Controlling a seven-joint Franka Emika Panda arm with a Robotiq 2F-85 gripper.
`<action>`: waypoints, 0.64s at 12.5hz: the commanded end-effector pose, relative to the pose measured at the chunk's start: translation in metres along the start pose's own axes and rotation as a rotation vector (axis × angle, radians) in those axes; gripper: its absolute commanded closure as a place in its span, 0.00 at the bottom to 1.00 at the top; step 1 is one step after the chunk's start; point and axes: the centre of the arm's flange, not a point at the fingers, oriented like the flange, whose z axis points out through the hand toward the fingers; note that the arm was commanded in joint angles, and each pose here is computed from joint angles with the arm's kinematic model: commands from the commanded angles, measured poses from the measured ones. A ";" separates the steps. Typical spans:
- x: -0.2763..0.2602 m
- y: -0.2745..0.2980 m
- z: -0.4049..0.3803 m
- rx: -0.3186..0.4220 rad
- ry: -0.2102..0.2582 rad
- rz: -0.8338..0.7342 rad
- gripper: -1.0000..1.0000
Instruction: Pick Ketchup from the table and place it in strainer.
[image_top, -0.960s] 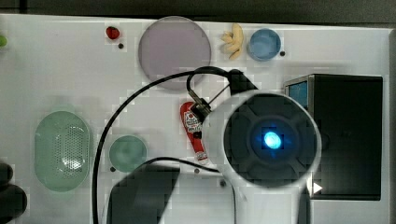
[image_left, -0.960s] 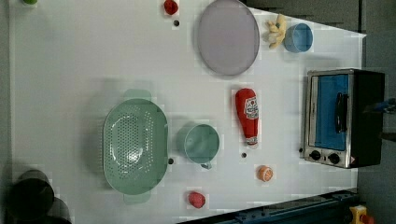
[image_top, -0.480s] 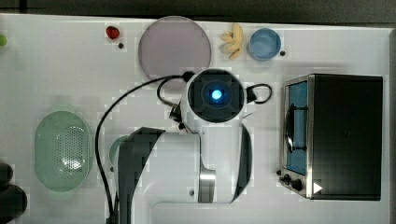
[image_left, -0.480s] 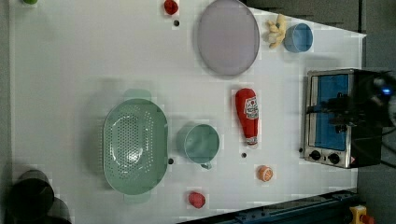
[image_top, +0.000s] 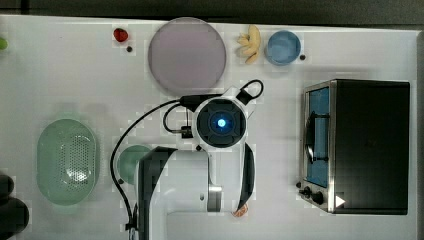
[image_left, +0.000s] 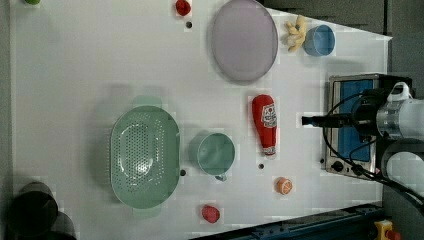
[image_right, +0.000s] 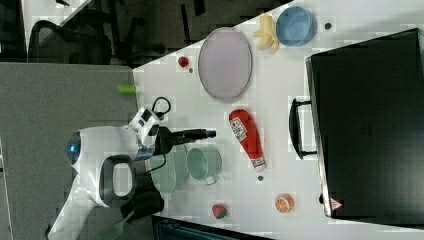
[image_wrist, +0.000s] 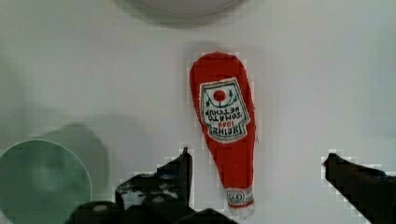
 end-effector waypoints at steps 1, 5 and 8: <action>0.000 0.005 0.046 -0.002 -0.022 -0.103 0.00; 0.008 0.005 0.102 -0.030 -0.043 -0.161 0.00; 0.006 0.004 0.138 -0.014 -0.063 -0.159 0.00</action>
